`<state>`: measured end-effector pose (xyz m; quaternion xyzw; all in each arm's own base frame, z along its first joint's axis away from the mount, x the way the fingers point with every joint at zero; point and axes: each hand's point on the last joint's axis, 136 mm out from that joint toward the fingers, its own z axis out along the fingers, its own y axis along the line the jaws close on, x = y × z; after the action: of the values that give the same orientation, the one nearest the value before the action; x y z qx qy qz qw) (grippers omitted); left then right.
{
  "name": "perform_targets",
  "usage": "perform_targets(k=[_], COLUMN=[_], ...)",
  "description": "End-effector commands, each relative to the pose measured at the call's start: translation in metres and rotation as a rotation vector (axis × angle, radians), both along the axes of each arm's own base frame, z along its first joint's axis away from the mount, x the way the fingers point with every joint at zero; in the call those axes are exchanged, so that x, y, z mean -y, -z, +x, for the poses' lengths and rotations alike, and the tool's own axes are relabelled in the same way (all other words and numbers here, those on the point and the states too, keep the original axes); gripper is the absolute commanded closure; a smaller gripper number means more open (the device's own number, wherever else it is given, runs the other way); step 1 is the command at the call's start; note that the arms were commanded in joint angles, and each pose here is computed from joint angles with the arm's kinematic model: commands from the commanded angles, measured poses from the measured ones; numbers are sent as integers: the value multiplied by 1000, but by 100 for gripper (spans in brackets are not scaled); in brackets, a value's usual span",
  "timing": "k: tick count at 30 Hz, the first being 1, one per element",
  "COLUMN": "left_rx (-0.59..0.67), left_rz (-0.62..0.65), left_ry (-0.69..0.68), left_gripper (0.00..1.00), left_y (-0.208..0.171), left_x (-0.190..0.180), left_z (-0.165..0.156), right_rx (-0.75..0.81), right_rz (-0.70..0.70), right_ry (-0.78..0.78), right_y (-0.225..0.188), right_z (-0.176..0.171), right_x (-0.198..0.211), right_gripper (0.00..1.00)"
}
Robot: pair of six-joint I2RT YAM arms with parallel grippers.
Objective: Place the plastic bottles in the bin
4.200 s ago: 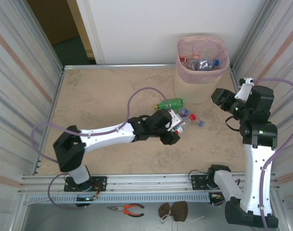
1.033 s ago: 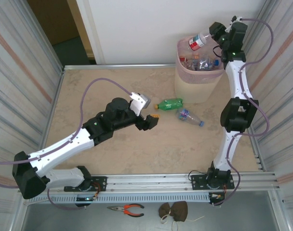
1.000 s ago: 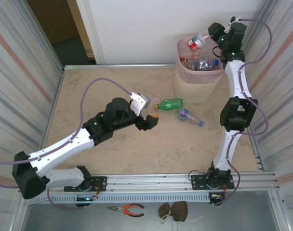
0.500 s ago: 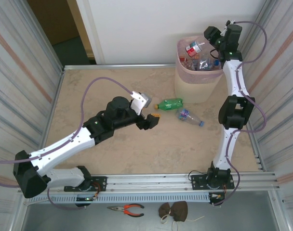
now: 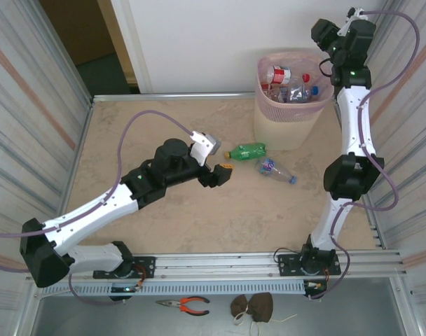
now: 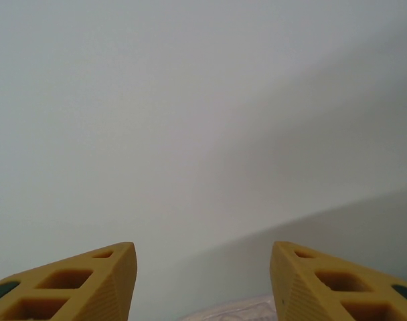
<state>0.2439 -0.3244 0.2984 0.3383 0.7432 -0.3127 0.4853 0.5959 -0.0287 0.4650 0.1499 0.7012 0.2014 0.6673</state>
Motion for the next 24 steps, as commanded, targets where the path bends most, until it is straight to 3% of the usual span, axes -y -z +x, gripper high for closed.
perform_targets(k=[1, 10, 20, 24], left_rx=[26, 12, 41, -20], left_rz=[7, 124, 357, 448], left_ry=[19, 56, 181, 271], left_gripper=[19, 21, 22, 24], left_y=[-10, 17, 69, 98], left_x=[2, -2, -1, 4], left_z=[2, 15, 36, 47], right_rx=[-39, -65, -83, -106], right_rz=[-24, -21, -16, 1], right_ry=[-30, -73, -63, -53], right_y=[6, 10, 22, 34], right_z=[-10, -51, -134, -170], right_x=[-5, -17, -20, -20], right_gripper=[48, 50, 49, 49])
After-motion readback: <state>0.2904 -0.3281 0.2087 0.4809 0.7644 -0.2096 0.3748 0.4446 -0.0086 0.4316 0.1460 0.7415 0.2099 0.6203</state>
